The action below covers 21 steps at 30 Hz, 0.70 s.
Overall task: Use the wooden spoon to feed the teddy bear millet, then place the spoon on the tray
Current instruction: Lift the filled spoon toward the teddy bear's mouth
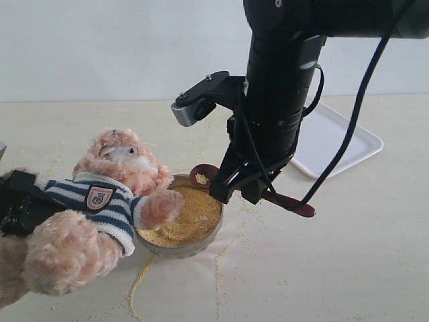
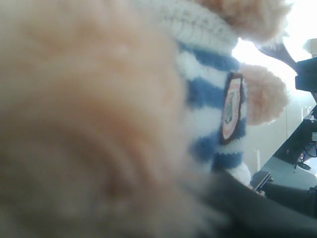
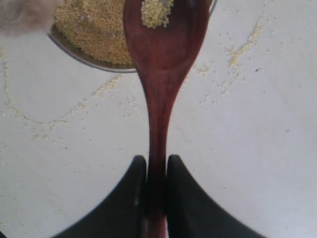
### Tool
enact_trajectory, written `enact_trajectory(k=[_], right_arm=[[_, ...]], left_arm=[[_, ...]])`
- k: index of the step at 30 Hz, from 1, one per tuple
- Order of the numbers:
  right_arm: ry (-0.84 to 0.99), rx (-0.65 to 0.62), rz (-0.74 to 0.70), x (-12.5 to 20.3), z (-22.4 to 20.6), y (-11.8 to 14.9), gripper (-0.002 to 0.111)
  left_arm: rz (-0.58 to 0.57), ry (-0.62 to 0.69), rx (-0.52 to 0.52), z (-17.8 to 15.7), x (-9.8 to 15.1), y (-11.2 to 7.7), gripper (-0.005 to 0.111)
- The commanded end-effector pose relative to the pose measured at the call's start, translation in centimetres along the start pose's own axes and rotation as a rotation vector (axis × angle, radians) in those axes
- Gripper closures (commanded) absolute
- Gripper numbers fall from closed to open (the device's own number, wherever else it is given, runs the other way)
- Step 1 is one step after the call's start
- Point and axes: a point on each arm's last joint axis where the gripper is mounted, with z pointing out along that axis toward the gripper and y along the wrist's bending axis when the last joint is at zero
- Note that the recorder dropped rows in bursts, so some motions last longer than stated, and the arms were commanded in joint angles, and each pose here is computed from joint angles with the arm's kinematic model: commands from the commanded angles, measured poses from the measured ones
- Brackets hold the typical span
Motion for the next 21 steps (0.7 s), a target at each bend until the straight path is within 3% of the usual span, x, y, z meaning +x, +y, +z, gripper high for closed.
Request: enact_trajectory(k=[1,12,21], right_arm=[[-0.059,0.024,0.009,-0.6,-1.5,0.1,0.108],[-0.242,0.02,0.062,-4.1,-6.2,0.7,0.108],[-0.262,-0.037,0.075,-7.5,-4.4,1.0,0.108]], left_arm=[[-0.017,-0.013,0.028,0.1,0.0,-0.4,0.102],[-0.019,-0.016,0.03,0.1,0.0,-0.4,0.102],[-0.004,-0.021,0.035,0.1,-0.1,-0.5,0.102]])
